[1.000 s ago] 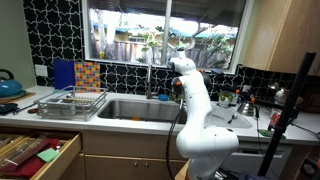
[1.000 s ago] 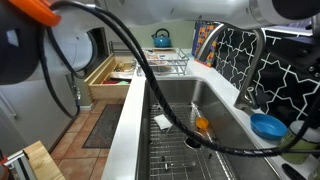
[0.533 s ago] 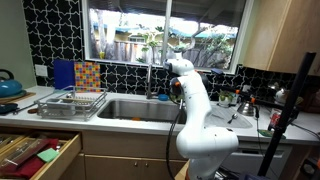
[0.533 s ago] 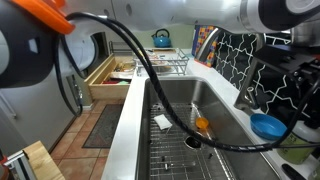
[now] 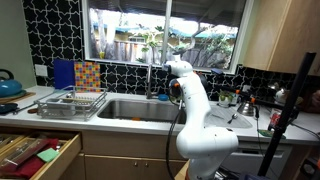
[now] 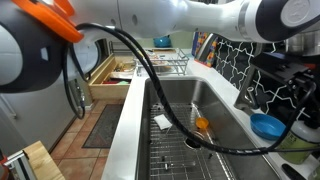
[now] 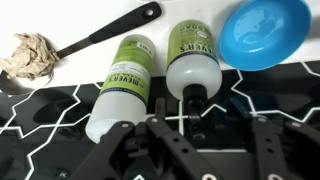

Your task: Swap the places of the green bottles

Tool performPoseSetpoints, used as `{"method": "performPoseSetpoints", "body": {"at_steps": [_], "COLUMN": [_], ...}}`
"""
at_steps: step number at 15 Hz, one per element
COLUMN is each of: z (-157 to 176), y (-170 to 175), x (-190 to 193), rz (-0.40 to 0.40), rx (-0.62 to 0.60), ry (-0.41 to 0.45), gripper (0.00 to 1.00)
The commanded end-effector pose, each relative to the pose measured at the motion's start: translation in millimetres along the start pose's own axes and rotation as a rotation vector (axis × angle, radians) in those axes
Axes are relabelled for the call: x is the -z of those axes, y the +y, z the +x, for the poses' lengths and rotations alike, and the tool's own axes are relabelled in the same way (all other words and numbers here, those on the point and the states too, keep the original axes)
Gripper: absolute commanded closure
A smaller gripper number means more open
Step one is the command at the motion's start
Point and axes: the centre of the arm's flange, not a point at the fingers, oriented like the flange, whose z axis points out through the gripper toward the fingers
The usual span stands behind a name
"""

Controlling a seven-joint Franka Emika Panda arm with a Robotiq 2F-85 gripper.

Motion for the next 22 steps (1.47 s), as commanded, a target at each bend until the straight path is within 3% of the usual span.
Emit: {"method": "performPoseSetpoints", "body": {"at_steps": [1, 2, 3, 7, 13, 19, 22], "z": [14, 15, 15, 18, 19, 19, 17], "y": [-4, -5, -6, -8, -8, -1, -8], "x": [-8, -8, -8, -7, 0, 62, 84], "rz": [-0.011, -0.010, -0.011, -0.013, -0.023, -0.004, 0.036], "rx": [0.014, 0.015, 0.016, 0.019, 0.024, 0.064, 0.077], "ry": [0.028, 0.033, 0.042, 0.062, 0.082, 0.209, 0.186], "gripper": [0.53, 0.67, 0.67, 0.99, 0.96, 0.96, 0.96]}}
